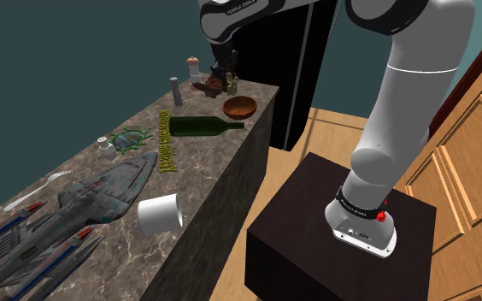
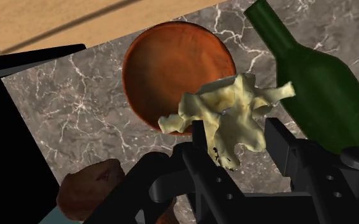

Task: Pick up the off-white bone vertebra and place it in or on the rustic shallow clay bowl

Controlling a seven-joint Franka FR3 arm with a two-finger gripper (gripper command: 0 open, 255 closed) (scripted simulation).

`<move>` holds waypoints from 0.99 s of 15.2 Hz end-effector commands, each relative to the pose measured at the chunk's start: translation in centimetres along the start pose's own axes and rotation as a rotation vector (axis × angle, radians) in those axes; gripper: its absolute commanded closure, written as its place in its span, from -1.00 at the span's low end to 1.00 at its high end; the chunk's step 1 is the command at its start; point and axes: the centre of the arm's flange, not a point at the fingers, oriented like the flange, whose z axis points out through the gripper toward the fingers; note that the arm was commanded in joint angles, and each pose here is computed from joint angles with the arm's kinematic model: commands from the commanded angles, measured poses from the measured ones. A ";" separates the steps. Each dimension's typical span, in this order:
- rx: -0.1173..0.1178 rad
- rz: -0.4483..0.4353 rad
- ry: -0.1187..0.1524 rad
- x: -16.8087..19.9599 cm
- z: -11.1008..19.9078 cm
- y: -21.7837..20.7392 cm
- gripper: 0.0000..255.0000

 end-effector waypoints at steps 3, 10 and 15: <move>0.000 -0.002 0.000 0.5 0.9 5.1 1.00; 0.000 -0.002 0.000 0.9 3.7 8.6 1.00; 0.000 -0.002 0.000 0.9 6.2 8.0 1.00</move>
